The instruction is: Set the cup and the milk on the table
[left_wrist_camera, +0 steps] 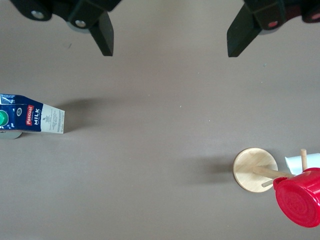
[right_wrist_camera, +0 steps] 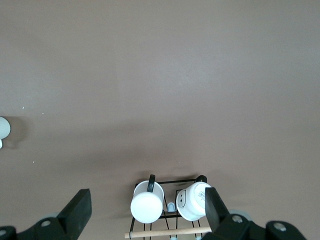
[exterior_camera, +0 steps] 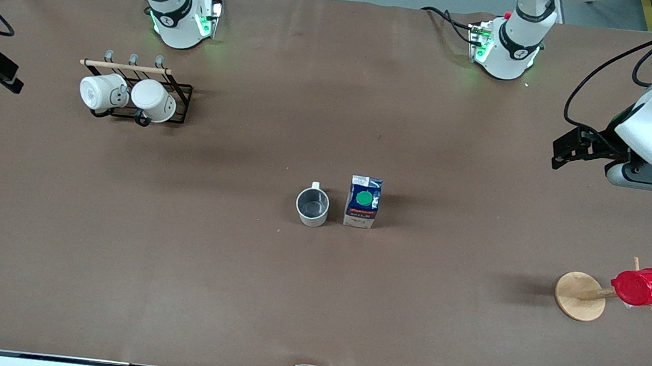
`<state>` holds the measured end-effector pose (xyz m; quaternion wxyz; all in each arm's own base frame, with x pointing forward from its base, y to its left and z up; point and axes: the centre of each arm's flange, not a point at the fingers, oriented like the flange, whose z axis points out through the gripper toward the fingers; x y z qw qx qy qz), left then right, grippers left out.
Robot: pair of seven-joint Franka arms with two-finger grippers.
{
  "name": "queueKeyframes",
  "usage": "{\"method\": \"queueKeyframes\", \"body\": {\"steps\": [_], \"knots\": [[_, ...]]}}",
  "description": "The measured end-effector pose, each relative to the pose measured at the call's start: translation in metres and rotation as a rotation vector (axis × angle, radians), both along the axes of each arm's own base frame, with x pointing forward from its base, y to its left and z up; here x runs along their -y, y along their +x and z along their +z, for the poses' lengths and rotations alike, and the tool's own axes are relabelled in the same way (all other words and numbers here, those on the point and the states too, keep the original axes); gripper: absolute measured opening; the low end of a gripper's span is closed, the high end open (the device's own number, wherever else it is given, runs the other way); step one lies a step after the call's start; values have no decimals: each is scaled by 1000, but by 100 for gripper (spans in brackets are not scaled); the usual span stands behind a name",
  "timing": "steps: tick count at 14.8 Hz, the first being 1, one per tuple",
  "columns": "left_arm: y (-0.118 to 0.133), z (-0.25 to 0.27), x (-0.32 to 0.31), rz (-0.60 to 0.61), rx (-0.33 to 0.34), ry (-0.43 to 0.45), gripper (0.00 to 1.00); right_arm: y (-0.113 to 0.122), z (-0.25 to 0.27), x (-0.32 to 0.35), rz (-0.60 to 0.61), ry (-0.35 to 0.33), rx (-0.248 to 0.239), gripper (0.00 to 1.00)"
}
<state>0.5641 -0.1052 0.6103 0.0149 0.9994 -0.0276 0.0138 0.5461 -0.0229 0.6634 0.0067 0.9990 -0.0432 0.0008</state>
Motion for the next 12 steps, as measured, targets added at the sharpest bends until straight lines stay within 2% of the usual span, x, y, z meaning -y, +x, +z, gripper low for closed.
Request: {"method": "queueKeyframes", "body": {"steps": [7,12], "knots": [[-17,6,0,6,33,2,100,0,0,0,1,0,0,100],[-18,6,-1,9,34,2,100,0,0,0,1,1,0,100]]}}
